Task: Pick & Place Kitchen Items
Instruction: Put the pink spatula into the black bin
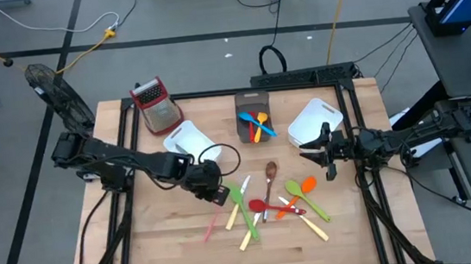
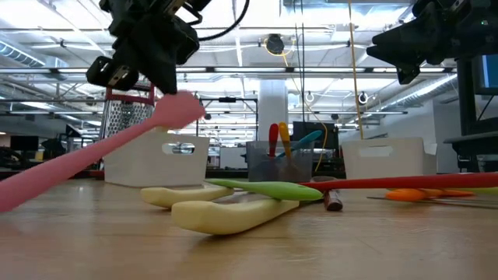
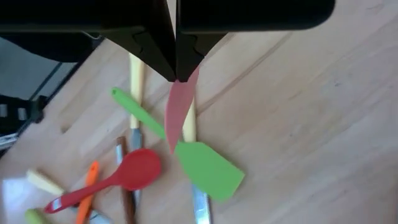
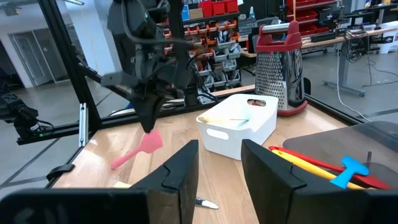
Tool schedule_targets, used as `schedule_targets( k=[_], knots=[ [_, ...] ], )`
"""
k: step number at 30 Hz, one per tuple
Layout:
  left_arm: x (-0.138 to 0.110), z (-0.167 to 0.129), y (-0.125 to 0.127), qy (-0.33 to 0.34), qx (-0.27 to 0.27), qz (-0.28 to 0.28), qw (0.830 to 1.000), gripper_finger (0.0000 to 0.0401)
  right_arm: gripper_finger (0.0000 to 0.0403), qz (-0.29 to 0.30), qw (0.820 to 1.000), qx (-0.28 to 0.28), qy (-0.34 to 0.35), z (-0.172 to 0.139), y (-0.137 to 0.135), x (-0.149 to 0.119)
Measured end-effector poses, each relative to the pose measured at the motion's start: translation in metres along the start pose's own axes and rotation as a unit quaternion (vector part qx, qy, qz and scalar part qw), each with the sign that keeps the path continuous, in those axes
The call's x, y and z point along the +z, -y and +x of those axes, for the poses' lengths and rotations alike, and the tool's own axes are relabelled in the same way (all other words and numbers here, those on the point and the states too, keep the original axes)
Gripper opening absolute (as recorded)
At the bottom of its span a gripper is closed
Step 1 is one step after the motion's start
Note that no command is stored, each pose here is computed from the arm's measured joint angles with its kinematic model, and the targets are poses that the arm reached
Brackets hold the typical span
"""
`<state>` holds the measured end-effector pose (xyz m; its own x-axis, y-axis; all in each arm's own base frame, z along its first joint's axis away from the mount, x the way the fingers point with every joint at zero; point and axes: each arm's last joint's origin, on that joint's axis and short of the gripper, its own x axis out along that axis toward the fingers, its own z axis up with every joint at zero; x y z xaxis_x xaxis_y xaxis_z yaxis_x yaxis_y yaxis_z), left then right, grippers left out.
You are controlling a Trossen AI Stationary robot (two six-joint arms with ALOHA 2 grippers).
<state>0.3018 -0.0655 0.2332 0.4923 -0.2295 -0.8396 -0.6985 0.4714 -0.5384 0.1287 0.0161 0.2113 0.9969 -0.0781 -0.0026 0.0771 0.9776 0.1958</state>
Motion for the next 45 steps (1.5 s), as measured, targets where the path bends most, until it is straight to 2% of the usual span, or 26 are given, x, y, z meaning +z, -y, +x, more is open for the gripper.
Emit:
schedule_targets(
  k=[12,24,31,38,42,45],
  knots=[
    [0.0,-0.024,-0.002,0.03,-0.006,-0.011,0.999,0.0,0.0114,0.0,1.0,0.0,0.0,0.0,0.0,0.0],
    [0.0,-0.025,-0.001,0.041,-0.009,-0.014,0.999,0.0,0.0114,0.0,1.0,0.0,0.0,0.0,0.0,0.0],
    [-0.001,-0.038,-0.001,0.056,-0.023,-0.019,0.998,0.0,0.0114,0.0,1.0,0.0,0.0,0.0,0.0,0.0],
    [0.0,-0.052,0.004,0.081,-0.062,-0.033,0.994,0.0,0.0114,0.0,1.0,-0.001,-0.005,0.001,0.0,-0.001],
    [0.0,-0.059,0.004,0.093,-0.076,-0.042,0.992,0.0,0.0114,0.037,0.999,0.001,-0.006,0.002,0.0,-0.002],
    [0.001,-0.062,0.006,0.109,-0.09,-0.045,0.989,0.0,0.0114,0.071,0.997,0.025,-0.006,0.005,-0.003,-0.001]
  ],
)
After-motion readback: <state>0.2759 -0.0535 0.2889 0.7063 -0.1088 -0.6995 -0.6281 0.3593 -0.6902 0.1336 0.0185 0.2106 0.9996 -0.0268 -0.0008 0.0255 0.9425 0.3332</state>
